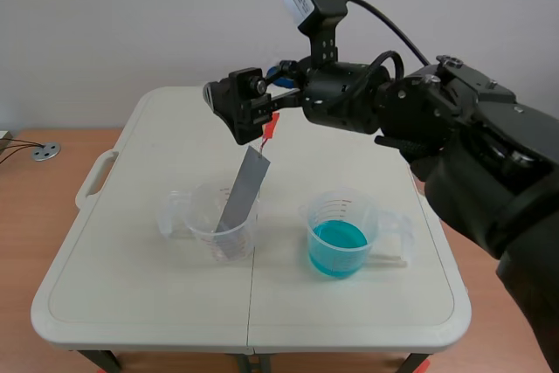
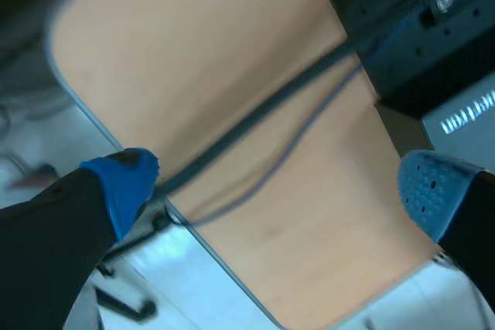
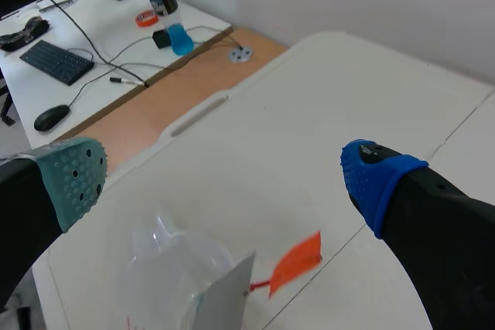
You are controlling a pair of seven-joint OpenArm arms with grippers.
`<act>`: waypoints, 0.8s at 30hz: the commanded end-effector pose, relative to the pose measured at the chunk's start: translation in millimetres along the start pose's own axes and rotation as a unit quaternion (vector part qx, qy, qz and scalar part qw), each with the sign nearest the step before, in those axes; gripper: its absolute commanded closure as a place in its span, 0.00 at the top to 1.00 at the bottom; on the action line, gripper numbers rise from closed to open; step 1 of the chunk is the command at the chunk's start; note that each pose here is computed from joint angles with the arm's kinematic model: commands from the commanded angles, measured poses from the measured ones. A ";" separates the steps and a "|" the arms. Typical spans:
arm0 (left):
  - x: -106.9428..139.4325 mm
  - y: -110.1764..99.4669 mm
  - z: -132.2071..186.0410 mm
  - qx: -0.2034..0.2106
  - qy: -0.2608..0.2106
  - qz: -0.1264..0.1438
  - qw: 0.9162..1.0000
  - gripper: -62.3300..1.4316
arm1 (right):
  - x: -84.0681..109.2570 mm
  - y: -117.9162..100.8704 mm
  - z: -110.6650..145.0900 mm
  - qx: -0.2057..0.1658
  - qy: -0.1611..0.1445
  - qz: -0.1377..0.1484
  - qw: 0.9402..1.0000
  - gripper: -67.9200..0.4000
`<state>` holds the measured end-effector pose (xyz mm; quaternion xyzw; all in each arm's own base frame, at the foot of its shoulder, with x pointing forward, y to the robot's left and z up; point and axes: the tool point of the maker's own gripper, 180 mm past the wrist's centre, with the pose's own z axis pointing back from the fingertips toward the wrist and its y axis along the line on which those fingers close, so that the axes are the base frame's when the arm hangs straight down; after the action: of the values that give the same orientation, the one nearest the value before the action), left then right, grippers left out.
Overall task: Hold the metal plate by the orange handle, dip it into the blue solution, take it out and point at it, then put the plate back in the beaker on the left.
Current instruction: 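Return to the home posture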
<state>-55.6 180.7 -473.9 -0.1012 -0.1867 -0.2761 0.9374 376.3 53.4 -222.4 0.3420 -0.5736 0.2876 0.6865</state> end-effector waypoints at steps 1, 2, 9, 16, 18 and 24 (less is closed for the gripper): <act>37.6 22.1 5.2 0.035 -0.068 -0.018 0.997 1.00 | 28.0 5.5 8.0 0.006 -0.039 0.040 0.998 0.92; 57.8 32.6 8.8 0.055 -0.103 -0.028 0.993 1.00 | 31.8 8.7 12.5 0.006 -0.046 0.057 0.997 0.92; 181.6 87.6 60.0 0.167 -0.287 -0.089 0.939 1.00 | 30.9 26.8 48.8 -0.004 -0.037 0.158 0.987 0.92; 254.2 96.1 108.8 0.219 -0.389 -0.143 0.883 1.00 | 10.1 22.4 86.9 -0.057 -0.009 0.157 0.986 0.92; 271.6 90.9 121.1 0.221 -0.418 -0.154 0.868 1.00 | 4.7 21.6 98.3 -0.069 -0.002 0.151 0.986 0.92; 306.7 72.2 153.5 0.211 -0.497 -0.180 0.822 1.00 | -13.4 22.4 133.2 -0.112 0.020 0.124 0.986 0.92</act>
<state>179.4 138.4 -219.5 0.0108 -0.6908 -0.3074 0.6544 278.3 -42.1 -228.6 0.1791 -0.6124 0.3129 0.7035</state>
